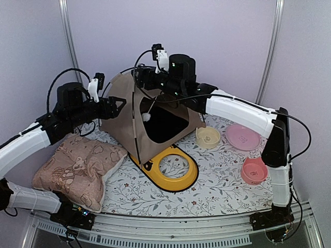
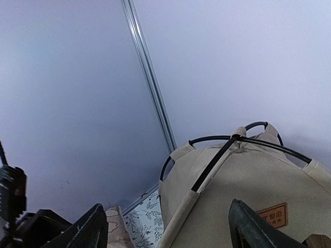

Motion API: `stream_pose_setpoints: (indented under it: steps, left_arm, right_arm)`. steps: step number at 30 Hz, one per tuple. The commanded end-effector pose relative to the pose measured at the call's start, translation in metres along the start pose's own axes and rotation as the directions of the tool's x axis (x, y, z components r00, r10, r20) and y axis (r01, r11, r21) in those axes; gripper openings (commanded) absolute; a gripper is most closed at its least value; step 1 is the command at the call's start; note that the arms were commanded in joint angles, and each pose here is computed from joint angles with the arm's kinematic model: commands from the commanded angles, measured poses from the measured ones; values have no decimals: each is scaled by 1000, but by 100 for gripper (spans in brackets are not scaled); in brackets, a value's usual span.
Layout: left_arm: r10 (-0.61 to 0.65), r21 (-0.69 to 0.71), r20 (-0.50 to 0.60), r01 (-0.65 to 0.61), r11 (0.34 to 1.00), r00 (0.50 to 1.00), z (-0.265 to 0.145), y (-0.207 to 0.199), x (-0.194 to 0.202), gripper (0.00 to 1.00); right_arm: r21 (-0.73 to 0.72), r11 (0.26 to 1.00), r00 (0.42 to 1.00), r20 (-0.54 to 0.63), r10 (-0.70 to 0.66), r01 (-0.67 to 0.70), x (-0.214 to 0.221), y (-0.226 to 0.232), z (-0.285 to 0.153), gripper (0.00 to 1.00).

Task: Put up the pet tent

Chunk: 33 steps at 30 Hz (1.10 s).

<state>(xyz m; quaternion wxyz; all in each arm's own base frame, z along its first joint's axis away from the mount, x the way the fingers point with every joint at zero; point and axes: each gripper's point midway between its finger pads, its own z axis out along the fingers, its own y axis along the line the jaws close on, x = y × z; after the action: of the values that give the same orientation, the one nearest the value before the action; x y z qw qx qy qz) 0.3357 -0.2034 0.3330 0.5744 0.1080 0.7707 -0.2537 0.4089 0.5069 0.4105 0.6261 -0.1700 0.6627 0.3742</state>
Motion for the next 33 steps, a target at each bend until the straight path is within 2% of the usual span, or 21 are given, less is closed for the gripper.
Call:
stream_pose_setpoints:
  steps: [1,6,9,15,16,19,23,29,31,33]
  left_arm:
    - [-90,-84,-6,89,992,996,-6,9,26,76]
    - [-196,-297,-8,185,937,981,-25,51,62,76]
    - [-267,-417,-18,235,878,964,-39,75,88,83]
    - [-377,-577,20,319,752,926,-64,120,121,91]
    - [-402,-602,39,342,721,915,-68,129,123,91]
    - [-484,-721,109,404,563,868,-87,165,140,96]
    - [-534,-824,183,425,375,825,-104,196,156,99]
    - [-581,-891,234,411,193,780,-108,229,174,100]
    - [-588,-903,245,402,152,771,-107,240,181,99]
    - [-603,-908,240,396,138,760,-102,250,189,100]
  right_arm:
    - [-85,995,998,-20,-60,58,-32,14,-41,87]
    - [-114,991,993,-83,-86,77,-27,12,-78,96]
    - [-114,991,991,-101,-87,76,-26,8,-98,100]
    - [-104,991,985,-147,-95,80,-8,-3,-123,99]
    - [-102,992,984,-153,-95,80,-5,-4,-126,99]
    - [-98,992,980,-176,-97,80,5,-8,-134,99]
    - [-76,994,975,-201,-98,84,17,-16,-143,99]
    - [-53,995,968,-234,-94,84,31,-26,-153,99]
    - [-47,996,966,-245,-89,80,36,-28,-156,99]
    - [-42,996,964,-252,-86,78,39,-30,-157,99]
